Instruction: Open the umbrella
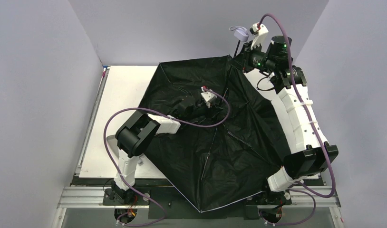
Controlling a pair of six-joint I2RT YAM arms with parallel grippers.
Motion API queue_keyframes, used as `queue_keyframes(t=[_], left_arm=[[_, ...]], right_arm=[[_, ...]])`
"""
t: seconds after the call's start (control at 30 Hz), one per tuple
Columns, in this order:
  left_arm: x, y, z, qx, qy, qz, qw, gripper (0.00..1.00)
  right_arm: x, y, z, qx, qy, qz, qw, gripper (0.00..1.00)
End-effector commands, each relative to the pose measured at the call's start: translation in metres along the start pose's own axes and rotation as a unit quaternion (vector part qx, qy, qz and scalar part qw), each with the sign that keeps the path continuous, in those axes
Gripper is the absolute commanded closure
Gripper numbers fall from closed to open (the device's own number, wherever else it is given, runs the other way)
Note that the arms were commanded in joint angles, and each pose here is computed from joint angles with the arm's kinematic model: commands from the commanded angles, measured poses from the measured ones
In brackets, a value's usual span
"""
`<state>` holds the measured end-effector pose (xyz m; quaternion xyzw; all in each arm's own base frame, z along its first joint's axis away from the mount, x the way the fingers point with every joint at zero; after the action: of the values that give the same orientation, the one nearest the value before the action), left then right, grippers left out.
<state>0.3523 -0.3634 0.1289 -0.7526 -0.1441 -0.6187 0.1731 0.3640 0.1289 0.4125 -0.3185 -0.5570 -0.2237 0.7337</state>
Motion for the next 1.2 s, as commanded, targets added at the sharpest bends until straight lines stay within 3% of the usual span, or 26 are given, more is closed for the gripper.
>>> queue_keyframes(t=[0.0, 0.07, 0.33, 0.57, 0.67, 0.87, 1.17], left_arm=[[-0.104, -0.031, 0.01, 0.047, -0.067, 0.203, 0.976, 0.92], [-0.092, -0.029, 0.01, 0.041, -0.057, 0.196, 0.978, 1.0], [0.011, -0.012, -0.001, 0.008, -0.019, 0.123, 0.992, 1.0], [0.085, -0.007, -0.001, -0.005, 0.034, 0.064, 0.997, 1.0], [0.114, -0.006, 0.0, -0.003, 0.049, 0.047, 0.998, 1.0], [0.141, -0.01, 0.005, -0.012, 0.098, 0.037, 0.994, 1.0], [0.109, -0.014, -0.012, -0.087, 0.086, 0.031, 0.992, 1.0]], right_arm=[[0.096, -0.063, 0.04, 0.013, -0.115, -0.192, 0.975, 1.0], [0.09, -0.067, 0.038, 0.007, -0.113, -0.187, 0.976, 1.0], [0.042, -0.075, 0.03, -0.014, -0.093, -0.151, 0.984, 0.99], [0.01, -0.083, 0.035, -0.021, -0.086, -0.136, 0.987, 0.51], [-0.003, -0.088, 0.036, -0.033, -0.083, -0.13, 0.987, 0.39], [-0.034, -0.101, 0.042, -0.053, -0.058, -0.119, 0.99, 0.36], [-0.032, -0.082, 0.029, -0.057, -0.038, -0.129, 0.989, 0.39]])
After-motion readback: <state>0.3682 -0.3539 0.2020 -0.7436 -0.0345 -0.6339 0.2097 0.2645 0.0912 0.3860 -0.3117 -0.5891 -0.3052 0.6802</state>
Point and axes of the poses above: each gripper's point midway between its finger pads, its own y axis out along the fingers, its own z axis along the line the jaws close on, x = y × z, the point moved 7 cm from there along -y, back along the fingers, and after that the axes turned 3 degrees about -y, right-handed, at the moved point
